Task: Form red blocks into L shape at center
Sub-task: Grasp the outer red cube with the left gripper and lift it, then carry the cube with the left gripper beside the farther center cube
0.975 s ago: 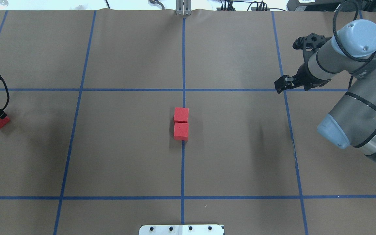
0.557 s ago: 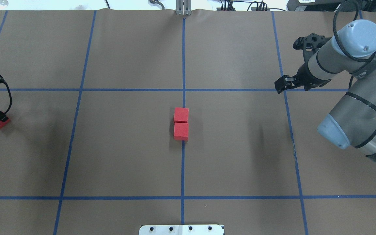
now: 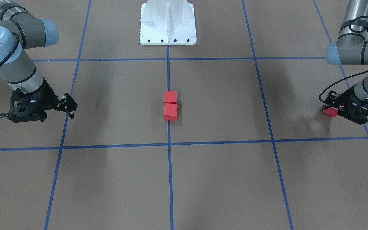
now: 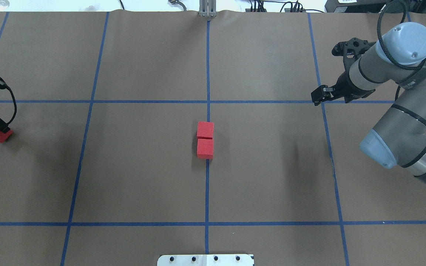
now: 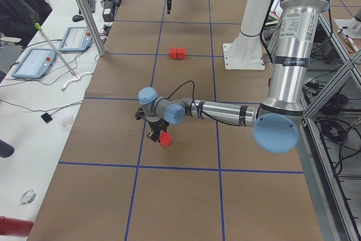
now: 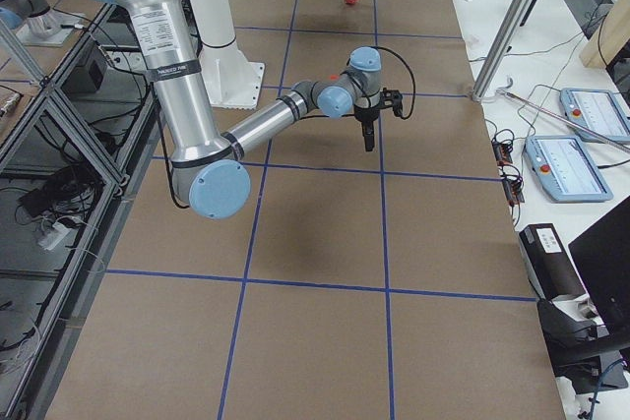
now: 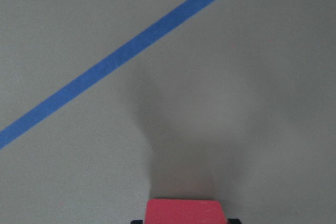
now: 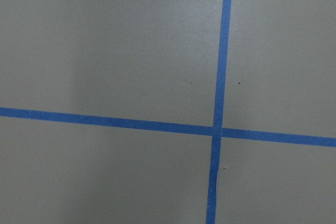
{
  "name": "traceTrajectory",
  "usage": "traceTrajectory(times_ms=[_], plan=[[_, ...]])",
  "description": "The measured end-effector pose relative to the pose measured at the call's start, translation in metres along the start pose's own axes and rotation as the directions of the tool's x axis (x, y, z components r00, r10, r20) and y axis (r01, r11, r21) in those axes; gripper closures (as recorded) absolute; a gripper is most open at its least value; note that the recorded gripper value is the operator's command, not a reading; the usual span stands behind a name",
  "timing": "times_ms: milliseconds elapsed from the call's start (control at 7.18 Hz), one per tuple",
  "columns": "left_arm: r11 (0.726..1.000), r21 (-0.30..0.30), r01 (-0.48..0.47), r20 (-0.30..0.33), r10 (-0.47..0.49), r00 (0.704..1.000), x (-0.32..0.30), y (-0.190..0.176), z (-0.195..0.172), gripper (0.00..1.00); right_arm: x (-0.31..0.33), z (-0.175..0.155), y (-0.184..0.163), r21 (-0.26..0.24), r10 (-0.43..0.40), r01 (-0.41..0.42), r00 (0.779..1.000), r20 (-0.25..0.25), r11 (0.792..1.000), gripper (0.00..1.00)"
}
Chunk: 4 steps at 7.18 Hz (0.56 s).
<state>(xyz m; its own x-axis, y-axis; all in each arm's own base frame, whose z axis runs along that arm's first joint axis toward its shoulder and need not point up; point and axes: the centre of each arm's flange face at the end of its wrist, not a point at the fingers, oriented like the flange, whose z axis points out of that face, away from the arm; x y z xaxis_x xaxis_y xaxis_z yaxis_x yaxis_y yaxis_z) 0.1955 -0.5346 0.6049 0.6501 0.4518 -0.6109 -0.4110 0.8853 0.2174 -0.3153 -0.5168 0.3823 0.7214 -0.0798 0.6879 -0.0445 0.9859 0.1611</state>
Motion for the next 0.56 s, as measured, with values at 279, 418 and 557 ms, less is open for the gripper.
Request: traceTrajectory(times_ms=[279,418,557], plan=[[0.918,0.006,0.396,0.005,-0.396,0.918,0.033,-0.031,-0.058,1.0,0.0,0.0,0.0,0.001,0.004,-0.004,1.0,0.0,1.0,0.0],[0.799,0.034,0.6,-0.024,-0.6,0.8,0.07,-0.044,-0.084,1.0,0.0,0.0,0.0,0.001,0.005,-0.005,1.0,-0.001,1.0,0.0],[0.661,0.032,0.75,-0.072,-0.747,0.661,0.127,-0.065,-0.099,1.0,0.001,0.0,-0.001,0.001,0.006,-0.006,1.0,-0.003,1.0,0.0]])
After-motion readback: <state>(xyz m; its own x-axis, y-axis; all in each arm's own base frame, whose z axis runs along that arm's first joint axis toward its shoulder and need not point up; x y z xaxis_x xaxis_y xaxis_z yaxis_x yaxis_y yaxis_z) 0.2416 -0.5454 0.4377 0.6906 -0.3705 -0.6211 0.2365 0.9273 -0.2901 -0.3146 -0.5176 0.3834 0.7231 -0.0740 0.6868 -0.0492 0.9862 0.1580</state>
